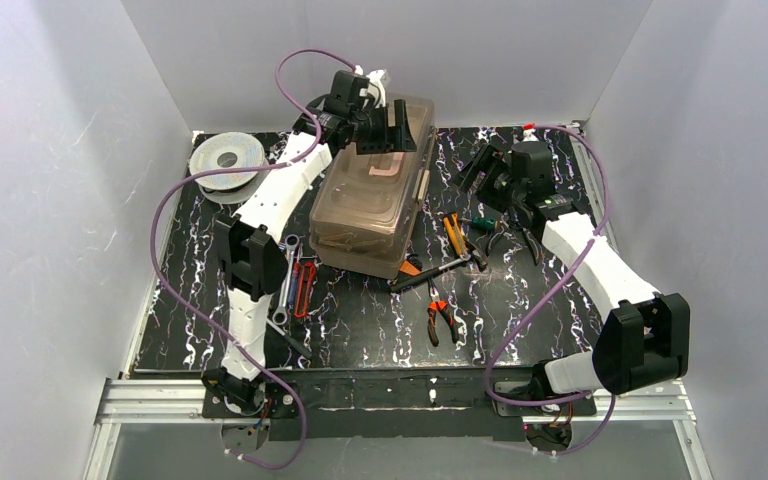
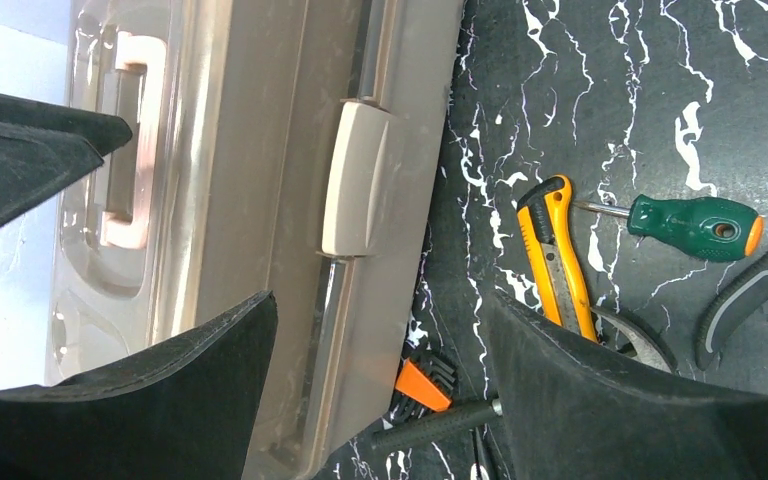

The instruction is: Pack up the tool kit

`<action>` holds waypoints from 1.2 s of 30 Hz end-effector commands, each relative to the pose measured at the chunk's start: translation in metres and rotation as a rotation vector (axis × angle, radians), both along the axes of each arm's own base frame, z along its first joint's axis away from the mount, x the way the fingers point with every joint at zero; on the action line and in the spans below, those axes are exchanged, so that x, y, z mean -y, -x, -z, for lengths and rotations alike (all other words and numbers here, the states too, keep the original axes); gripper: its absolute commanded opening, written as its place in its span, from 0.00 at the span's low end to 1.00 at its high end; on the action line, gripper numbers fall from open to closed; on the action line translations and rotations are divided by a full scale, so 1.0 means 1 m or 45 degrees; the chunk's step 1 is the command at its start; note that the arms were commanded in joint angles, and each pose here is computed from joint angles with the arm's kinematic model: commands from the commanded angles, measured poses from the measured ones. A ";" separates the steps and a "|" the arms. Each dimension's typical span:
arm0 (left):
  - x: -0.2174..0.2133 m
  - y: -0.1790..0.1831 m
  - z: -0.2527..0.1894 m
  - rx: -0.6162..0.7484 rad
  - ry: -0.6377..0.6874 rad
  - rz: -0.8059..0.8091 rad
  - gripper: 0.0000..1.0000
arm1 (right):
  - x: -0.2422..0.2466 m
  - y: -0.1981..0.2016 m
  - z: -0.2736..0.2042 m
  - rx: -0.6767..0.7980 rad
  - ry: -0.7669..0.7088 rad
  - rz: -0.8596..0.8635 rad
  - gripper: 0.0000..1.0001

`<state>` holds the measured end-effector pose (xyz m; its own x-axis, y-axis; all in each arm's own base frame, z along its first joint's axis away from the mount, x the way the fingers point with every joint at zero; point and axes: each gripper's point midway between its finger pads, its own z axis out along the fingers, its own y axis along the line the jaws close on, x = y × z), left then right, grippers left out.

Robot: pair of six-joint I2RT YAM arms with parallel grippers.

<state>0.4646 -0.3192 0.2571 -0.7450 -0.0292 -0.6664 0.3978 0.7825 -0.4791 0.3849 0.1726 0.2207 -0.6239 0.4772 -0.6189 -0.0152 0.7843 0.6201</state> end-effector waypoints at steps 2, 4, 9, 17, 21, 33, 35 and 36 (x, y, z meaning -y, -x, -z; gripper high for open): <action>-0.004 0.009 0.014 -0.091 -0.075 -0.038 0.74 | 0.004 -0.001 -0.011 0.064 0.010 0.013 0.84; -0.003 0.014 0.020 -0.114 -0.115 -0.033 0.74 | 0.005 -0.001 -0.010 0.063 0.014 0.016 0.84; -0.012 0.022 0.032 -0.084 -0.344 -0.063 0.74 | 0.007 0.000 -0.009 0.064 0.022 0.026 0.84; -0.008 0.035 0.069 -0.150 -0.526 -0.035 0.76 | 0.011 0.004 -0.015 0.093 0.027 0.033 0.84; 0.021 0.049 0.071 -0.259 -0.337 0.079 0.78 | 0.018 0.009 -0.018 0.114 0.041 0.063 0.84; 0.017 0.030 -0.010 -0.361 0.410 0.127 0.76 | 0.012 0.010 -0.018 0.098 0.006 0.021 0.84; 0.009 0.026 -0.028 -0.327 0.483 0.119 0.75 | 0.002 0.008 -0.025 0.104 -0.025 -0.042 0.83; 0.006 0.026 -0.034 -0.316 0.500 0.118 0.75 | -0.006 0.006 -0.029 0.111 -0.041 -0.101 0.81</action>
